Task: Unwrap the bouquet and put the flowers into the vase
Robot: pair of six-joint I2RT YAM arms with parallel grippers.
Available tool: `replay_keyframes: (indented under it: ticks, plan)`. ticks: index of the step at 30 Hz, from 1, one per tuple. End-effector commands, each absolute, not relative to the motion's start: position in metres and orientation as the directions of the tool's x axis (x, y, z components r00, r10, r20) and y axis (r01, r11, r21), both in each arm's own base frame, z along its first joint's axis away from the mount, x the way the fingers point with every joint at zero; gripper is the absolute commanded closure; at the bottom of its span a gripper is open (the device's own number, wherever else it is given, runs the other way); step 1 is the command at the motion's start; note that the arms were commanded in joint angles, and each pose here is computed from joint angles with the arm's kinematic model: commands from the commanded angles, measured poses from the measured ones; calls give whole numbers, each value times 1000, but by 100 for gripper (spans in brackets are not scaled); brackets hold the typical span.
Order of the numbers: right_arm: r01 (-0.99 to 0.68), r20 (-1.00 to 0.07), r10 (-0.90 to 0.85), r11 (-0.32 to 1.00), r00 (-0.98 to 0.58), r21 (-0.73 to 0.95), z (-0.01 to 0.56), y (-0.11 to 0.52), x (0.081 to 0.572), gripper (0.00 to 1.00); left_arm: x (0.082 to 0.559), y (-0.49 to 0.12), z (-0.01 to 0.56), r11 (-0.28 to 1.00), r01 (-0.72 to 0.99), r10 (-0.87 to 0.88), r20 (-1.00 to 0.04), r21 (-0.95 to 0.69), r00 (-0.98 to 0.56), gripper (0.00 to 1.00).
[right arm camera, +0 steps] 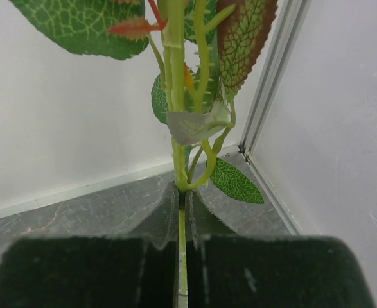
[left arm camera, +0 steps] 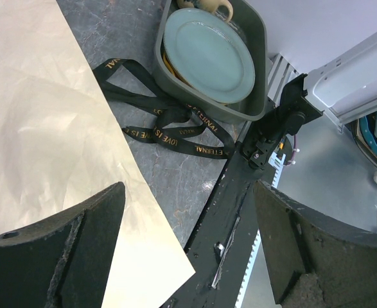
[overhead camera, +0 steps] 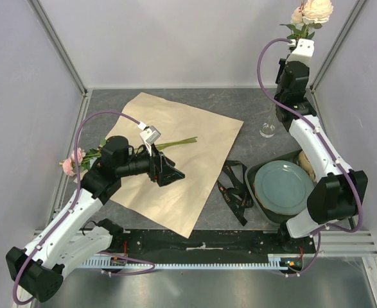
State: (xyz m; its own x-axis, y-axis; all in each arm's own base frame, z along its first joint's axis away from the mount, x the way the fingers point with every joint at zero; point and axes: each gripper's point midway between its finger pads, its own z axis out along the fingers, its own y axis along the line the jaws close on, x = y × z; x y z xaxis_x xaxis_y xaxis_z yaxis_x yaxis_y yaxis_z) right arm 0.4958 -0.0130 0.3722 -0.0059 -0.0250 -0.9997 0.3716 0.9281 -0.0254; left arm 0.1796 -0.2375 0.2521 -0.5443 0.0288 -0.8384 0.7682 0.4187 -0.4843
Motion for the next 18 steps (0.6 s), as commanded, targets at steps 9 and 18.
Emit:
replay_keyframes:
  ticks: [9,18]
  plan:
    - [370,-1000,-7,929,23,2,369,-14,504,91,181,-237,253,419,786,41,-855,-455,-517,13]
    - [370,-1000,-9,929,14,-3,366,-15,503,83,181,-237,252,423,783,41,-853,-457,-520,13]
